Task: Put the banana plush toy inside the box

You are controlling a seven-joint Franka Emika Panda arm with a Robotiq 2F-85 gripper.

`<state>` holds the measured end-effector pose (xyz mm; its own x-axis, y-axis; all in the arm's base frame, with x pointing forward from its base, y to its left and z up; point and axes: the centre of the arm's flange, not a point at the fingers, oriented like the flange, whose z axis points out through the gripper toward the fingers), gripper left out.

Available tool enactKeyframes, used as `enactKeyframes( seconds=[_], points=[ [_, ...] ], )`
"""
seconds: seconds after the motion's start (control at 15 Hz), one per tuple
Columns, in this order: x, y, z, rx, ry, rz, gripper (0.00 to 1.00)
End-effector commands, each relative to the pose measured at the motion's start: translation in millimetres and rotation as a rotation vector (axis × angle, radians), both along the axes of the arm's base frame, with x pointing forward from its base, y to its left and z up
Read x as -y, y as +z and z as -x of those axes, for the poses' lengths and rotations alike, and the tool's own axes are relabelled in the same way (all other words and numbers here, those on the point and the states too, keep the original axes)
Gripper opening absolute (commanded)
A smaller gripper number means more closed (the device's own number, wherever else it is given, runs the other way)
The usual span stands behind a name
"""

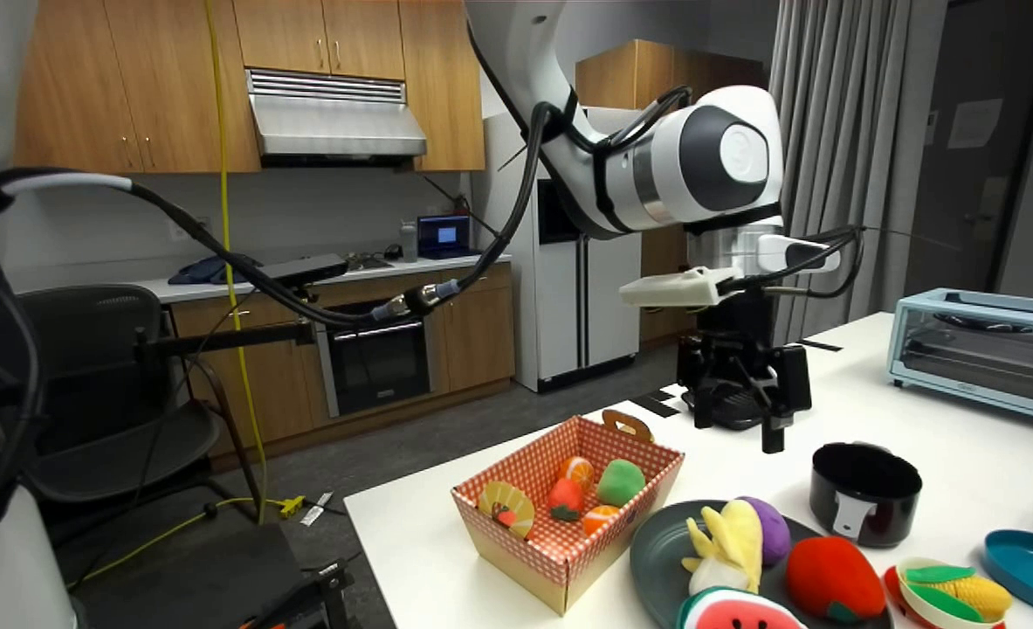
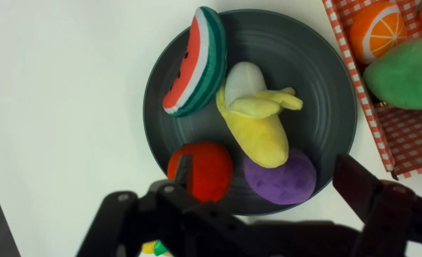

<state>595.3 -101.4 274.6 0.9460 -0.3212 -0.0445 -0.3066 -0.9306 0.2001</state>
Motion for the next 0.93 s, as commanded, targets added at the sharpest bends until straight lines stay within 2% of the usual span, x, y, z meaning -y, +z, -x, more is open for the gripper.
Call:
enactKeyframes(
  seconds=[0.0, 0.47, 0.87],
  points=[
    [1.4, -10.2, -31.5, 0.021, 0.047, 0.008, 1.0],
    [-4.9, -35.1, -29.0, -0.008, 0.021, -0.016, 1.0],
    [1.4, -62.6, -30.8, -0.041, 0.019, -0.006, 1.0]
  ],
)
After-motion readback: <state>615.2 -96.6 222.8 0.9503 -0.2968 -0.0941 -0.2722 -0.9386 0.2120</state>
